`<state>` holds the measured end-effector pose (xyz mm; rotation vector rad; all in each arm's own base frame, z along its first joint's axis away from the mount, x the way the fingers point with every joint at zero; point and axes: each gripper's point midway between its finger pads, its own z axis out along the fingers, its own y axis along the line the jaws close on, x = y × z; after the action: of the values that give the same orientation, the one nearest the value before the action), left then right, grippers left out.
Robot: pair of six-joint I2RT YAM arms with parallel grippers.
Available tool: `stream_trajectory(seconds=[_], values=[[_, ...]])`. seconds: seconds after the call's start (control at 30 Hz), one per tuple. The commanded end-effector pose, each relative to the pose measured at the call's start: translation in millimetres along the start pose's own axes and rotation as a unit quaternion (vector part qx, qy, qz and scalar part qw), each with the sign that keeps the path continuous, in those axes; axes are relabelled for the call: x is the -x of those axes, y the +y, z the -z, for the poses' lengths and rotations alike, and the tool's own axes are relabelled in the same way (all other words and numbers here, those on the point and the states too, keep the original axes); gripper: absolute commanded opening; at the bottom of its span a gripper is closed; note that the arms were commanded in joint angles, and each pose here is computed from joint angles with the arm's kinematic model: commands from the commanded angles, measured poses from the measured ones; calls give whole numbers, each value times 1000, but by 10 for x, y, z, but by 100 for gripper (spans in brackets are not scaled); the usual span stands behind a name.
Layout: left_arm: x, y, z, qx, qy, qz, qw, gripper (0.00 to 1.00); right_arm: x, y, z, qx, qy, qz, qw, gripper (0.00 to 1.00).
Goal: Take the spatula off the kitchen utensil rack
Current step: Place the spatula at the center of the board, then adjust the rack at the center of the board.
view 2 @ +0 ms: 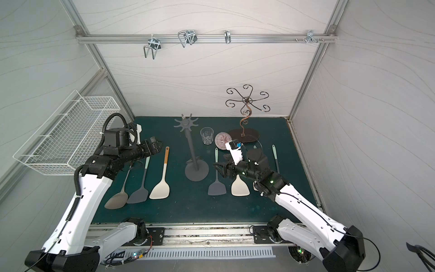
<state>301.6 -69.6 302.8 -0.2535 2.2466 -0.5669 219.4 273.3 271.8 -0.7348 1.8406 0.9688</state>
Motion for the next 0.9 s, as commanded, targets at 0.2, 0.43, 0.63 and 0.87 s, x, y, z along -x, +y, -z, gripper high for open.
stream_trajectory(seconds=[0.2,0.43,0.63,0.87], values=[[347,-777,172,-216,-56,-93,970,97,317,14,-253,7,-27,22,999,68],[508,-676,-156,-291,-126,-50,947,100,395,3,-320,4,-21,33,999,68],[578,-611,-228,-347,-161,-59,922,100,411,13,-243,6,-26,45,999,69],[519,-485,-390,-335,-160,-49,927,99,479,58,-374,35,-44,49,997,65]])
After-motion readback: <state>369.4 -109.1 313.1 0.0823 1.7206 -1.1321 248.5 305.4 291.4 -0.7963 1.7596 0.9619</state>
